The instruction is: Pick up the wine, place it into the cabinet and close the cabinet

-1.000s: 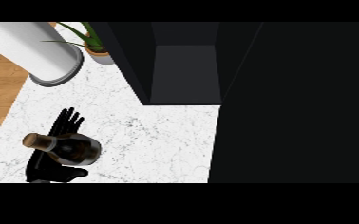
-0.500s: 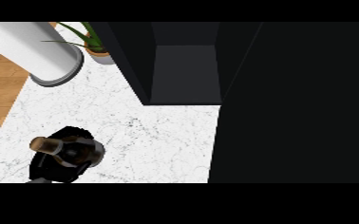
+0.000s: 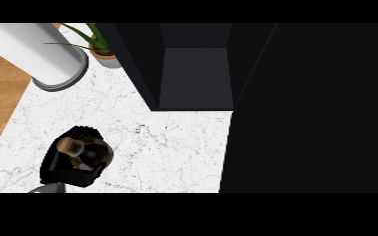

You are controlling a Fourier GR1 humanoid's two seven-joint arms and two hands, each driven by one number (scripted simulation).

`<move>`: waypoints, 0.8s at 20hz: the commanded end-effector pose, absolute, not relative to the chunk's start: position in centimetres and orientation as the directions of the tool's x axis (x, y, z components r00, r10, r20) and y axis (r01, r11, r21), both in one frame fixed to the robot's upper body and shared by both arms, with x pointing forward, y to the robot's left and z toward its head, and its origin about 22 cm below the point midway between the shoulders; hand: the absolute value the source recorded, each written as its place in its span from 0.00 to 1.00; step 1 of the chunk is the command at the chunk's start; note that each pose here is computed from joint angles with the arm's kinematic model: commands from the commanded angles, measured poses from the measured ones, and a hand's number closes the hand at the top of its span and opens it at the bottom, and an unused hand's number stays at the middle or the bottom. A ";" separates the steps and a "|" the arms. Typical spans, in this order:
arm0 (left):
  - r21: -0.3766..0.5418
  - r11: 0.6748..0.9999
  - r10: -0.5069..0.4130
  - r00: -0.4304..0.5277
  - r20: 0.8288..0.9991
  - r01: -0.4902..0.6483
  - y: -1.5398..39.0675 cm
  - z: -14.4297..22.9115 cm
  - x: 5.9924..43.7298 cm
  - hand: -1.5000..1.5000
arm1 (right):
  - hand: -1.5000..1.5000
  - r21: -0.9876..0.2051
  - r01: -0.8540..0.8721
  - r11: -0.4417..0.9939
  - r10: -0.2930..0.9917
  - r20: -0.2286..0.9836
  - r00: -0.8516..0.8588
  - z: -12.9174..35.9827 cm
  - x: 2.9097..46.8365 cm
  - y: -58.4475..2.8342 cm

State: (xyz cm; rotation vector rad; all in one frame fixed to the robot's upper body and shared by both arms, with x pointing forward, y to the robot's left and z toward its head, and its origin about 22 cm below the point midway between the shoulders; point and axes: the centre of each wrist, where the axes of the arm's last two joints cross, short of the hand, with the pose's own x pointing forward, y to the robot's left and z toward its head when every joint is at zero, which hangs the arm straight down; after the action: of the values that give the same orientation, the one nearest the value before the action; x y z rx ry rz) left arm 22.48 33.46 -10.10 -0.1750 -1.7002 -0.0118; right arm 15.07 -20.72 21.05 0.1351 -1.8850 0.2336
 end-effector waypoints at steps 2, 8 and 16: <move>-0.094 0.995 0.100 -0.216 0.971 0.038 30.1 -10.6 24.0 1.00 | 0.00 -0.055 -0.250 0.967 -0.044 0.926 -0.374 21.8 12.9 -20.8; -0.051 0.999 0.051 -0.344 0.937 0.009 31.9 -7.1 23.2 1.00 | 0.00 -0.085 -0.238 0.968 -0.007 0.932 -0.363 21.8 12.4 -21.6; -0.150 0.976 0.198 -0.354 0.914 0.159 29.0 -1.1 23.7 1.00 | 0.00 -0.086 -0.235 0.968 -0.005 0.931 -0.364 21.4 13.7 -21.1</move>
State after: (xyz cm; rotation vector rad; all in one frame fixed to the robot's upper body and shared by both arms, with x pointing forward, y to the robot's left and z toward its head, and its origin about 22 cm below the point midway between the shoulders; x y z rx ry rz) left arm 23.63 29.98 -3.85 -0.1763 -1.9375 0.0498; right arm 15.17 -20.96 20.58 0.1308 -1.8952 0.2388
